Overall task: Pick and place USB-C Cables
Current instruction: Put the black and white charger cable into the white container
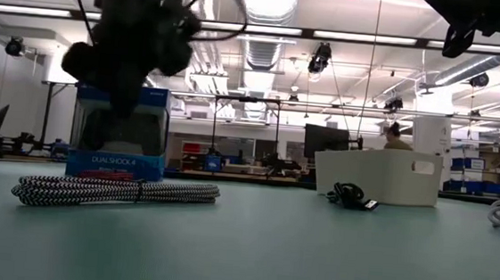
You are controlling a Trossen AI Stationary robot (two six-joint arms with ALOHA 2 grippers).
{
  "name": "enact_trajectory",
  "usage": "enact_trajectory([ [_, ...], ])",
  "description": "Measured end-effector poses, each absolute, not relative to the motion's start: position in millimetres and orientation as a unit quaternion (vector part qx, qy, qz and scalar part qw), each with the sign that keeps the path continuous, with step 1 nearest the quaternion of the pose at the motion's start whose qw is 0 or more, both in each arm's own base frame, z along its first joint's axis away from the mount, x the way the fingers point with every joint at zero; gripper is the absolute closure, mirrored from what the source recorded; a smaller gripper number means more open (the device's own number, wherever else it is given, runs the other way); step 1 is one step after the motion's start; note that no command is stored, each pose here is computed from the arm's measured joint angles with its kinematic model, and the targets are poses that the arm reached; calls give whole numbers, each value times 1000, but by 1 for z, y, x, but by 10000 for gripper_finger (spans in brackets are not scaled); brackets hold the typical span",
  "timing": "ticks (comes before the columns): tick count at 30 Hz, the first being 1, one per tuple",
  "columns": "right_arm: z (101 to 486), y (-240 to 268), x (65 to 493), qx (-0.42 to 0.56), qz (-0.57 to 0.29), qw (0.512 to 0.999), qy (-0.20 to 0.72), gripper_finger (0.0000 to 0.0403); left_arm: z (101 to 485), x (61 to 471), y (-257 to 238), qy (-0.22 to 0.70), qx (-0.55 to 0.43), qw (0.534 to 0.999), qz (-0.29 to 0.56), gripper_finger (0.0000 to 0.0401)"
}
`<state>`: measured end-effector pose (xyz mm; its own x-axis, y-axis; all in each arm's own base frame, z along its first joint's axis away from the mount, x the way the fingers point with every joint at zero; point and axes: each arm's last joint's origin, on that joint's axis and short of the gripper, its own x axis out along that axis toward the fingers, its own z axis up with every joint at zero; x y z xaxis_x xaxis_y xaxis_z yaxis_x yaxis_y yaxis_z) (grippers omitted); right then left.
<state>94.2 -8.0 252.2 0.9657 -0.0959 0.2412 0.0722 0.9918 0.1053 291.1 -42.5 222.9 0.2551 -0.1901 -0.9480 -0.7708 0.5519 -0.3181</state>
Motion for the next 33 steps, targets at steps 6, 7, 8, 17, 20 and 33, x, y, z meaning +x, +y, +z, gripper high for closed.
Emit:
enact_trajectory([
  [6,252,-8,94,46,-43,991,-121,374,229,307,-73,525,-431,725,114,401],
  [7,252,-8,94,46,-43,991,-121,374,228,306,-76,530,-426,725,111,401],
  [8,252,-8,94,46,-43,991,-121,374,226,305,-79,532,-418,728,108,401],
  [17,253,-8,94,43,-46,990,-128,374,219,300,-91,521,-305,789,112,371],
  [20,253,-8,94,43,-46,990,-128,374,217,299,-90,521,-302,790,119,339],
  [33,252,-8,94,45,-47,990,-125,374,206,296,-98,523,-153,832,105,231],
])
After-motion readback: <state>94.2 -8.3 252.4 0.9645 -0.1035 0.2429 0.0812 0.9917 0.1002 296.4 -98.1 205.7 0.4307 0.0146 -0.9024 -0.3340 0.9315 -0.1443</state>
